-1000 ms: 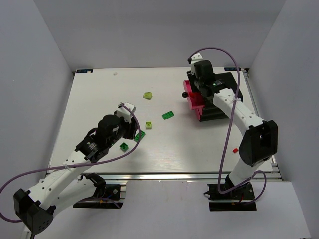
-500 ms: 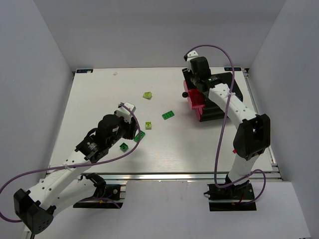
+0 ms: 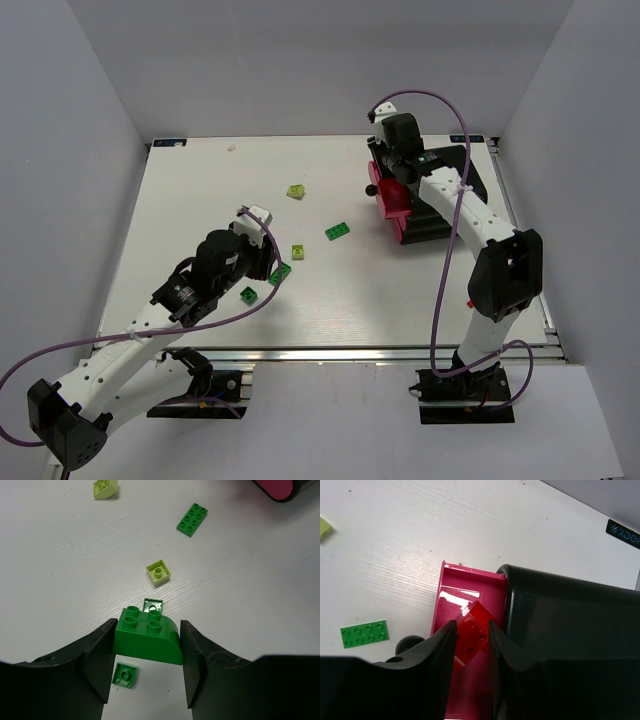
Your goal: Sort the legos into containers by color
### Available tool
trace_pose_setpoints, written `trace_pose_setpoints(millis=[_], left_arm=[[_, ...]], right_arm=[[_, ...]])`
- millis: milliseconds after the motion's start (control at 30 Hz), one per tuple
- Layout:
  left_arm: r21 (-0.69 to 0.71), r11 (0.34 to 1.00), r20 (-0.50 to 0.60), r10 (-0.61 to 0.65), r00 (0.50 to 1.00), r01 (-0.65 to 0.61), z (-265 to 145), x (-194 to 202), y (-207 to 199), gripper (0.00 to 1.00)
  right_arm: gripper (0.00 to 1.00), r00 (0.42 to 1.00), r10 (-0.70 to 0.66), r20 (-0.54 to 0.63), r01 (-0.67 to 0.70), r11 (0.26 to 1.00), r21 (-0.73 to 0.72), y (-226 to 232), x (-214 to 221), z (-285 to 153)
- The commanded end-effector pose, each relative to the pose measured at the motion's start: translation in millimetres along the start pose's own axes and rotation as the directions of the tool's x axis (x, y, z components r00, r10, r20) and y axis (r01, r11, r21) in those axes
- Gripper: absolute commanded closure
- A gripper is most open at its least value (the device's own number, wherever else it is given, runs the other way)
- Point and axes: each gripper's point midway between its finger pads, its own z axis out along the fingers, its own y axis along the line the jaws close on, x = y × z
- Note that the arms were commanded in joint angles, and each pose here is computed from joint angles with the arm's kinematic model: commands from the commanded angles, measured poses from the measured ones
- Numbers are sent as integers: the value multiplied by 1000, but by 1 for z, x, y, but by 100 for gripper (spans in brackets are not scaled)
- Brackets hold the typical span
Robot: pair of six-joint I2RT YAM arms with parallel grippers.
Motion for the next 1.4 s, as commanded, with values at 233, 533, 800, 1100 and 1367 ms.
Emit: trace_pose_setpoints(millis=[233, 533, 800, 1100, 1367], left_arm=[[-7, 1000, 29, -12, 1000, 12, -4, -5, 2, 82], [-5, 1000, 30, -13, 999, 13, -4, -6, 2, 82], [0, 1000, 34, -12, 999, 12, -5, -7, 1, 82], [2, 1000, 36, -12, 999, 12, -5, -7, 1, 82], [3, 1000, 33, -11, 999, 11, -5, -6, 1, 82]], right_arm=[[79, 1000, -18, 17, 18, 1000, -8, -3, -4, -8], [84, 996, -66, -62, 66, 998, -9, -2, 21, -1], [64, 998, -28, -65, 25, 999, -33, 0, 19, -8], [63, 995, 19, -96, -29, 994, -103, 14, 22, -8], [63, 998, 51, -38, -57, 985, -164, 21, -1, -23]])
